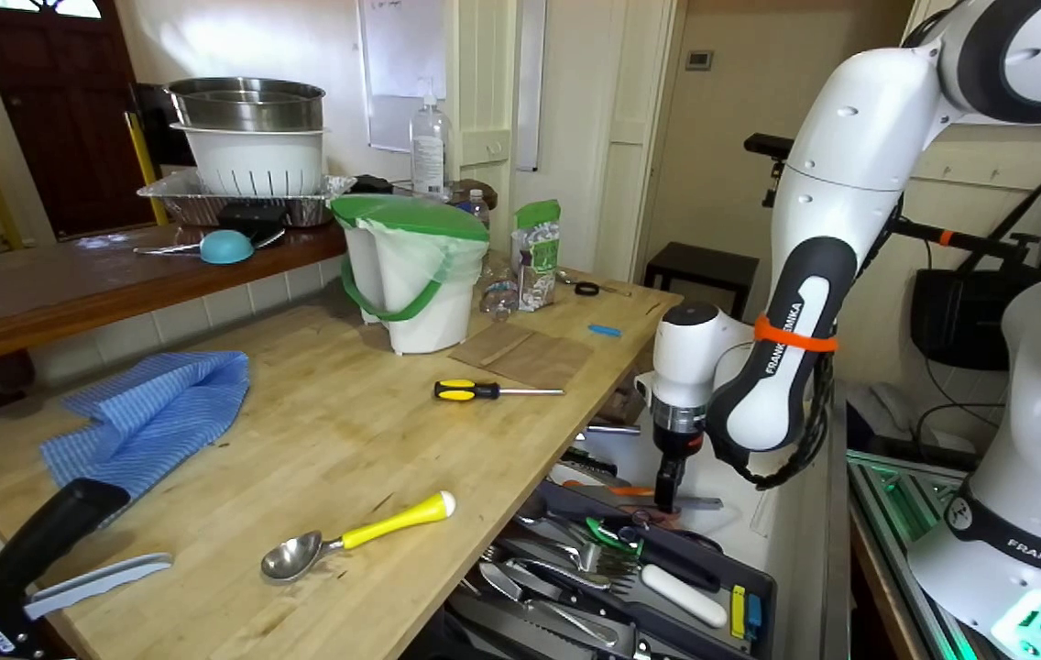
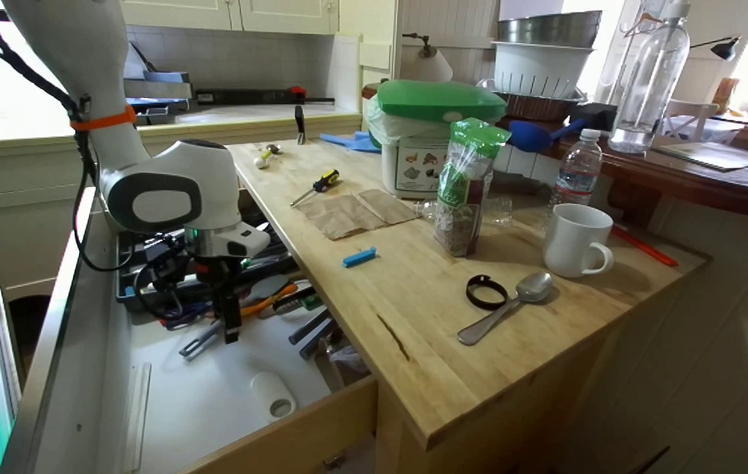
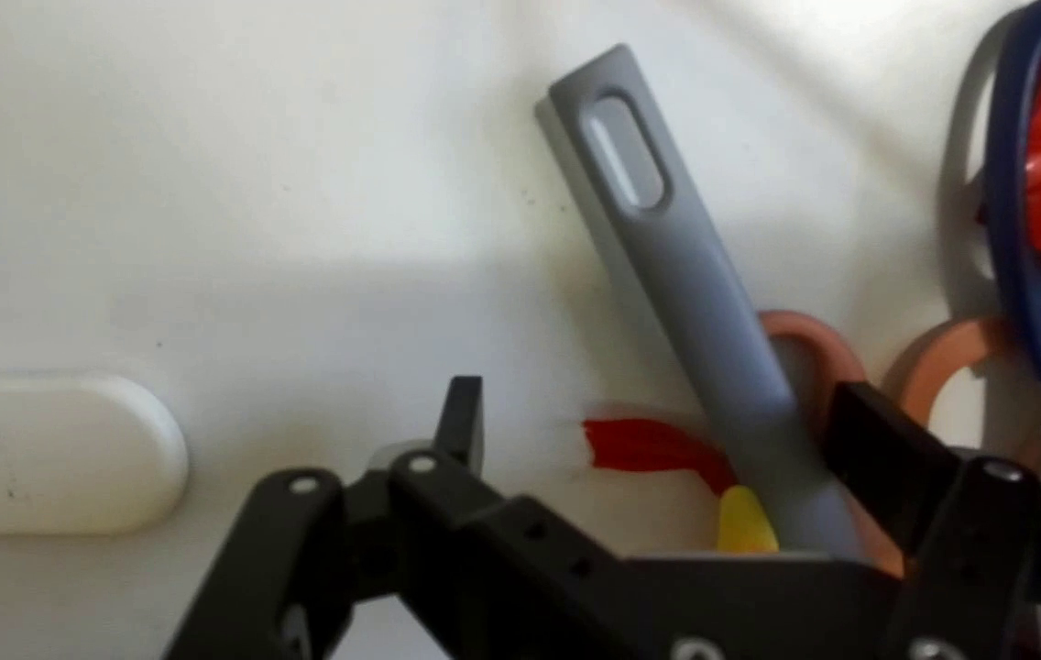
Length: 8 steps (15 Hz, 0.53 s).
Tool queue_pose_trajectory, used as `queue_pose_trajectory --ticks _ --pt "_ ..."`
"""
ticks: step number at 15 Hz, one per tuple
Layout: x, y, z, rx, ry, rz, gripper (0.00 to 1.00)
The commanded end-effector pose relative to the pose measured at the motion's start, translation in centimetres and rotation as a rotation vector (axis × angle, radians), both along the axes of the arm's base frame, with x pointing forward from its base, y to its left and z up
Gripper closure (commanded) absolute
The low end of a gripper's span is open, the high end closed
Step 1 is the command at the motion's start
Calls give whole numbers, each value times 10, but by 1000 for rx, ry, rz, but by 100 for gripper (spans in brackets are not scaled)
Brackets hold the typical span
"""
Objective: Remove the grey object from the drawer
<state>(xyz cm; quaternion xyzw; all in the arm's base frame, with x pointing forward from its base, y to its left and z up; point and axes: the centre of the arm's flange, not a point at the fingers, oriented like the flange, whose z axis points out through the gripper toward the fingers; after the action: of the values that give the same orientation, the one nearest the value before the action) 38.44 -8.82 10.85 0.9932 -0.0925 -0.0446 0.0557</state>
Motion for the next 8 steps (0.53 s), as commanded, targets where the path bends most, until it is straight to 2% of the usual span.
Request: queue_pose_trajectory --ticks 1,2,6,8 --pt "1 8 -10 -22 1 -1 37" --pt "2 11 -12 -21 3 2 47" --pt "1 18 -14 -19 10 16 79" --pt "1 20 -11 -21 10 15 92"
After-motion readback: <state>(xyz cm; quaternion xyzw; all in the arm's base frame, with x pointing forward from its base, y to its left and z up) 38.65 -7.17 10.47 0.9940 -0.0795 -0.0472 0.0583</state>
